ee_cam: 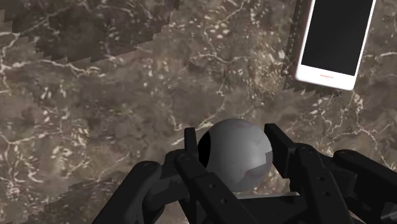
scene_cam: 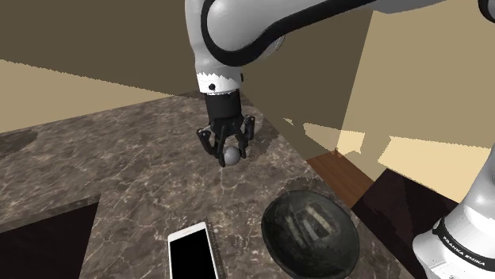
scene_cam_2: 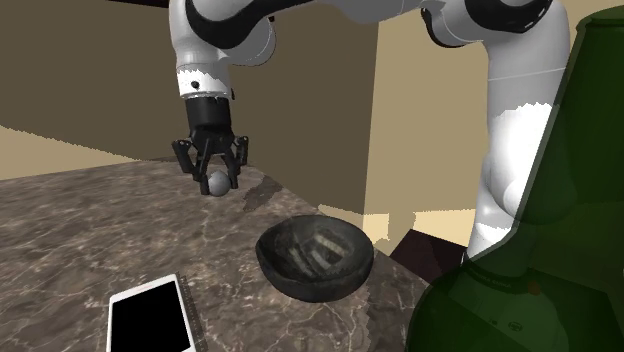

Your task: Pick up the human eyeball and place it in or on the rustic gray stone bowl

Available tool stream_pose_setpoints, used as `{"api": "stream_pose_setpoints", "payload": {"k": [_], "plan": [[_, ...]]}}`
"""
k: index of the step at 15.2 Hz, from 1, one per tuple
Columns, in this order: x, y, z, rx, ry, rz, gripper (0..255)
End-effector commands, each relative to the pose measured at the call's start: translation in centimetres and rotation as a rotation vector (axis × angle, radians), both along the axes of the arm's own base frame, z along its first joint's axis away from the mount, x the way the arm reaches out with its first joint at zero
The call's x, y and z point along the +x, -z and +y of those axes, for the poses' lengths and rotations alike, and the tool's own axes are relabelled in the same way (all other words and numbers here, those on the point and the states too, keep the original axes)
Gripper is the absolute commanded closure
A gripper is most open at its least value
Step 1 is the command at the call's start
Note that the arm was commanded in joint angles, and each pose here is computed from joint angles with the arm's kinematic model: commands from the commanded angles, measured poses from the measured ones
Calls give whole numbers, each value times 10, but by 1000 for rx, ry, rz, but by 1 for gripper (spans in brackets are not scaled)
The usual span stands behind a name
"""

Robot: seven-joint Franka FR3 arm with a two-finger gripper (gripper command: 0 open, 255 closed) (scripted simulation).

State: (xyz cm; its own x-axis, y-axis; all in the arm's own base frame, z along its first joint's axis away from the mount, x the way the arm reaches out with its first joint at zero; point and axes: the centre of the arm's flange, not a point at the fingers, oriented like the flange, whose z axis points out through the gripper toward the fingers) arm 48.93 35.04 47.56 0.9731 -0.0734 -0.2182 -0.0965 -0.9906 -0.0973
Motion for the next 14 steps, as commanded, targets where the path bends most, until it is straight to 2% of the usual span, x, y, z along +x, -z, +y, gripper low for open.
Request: {"api": "stream_pose_setpoints", "payload": {"k": [1,10,14], "plan": [[0,-10,0,0,0,0,255],[0,-55,0,0,0,0,255],[-53,-54,-4,0,0,0,255]]}}
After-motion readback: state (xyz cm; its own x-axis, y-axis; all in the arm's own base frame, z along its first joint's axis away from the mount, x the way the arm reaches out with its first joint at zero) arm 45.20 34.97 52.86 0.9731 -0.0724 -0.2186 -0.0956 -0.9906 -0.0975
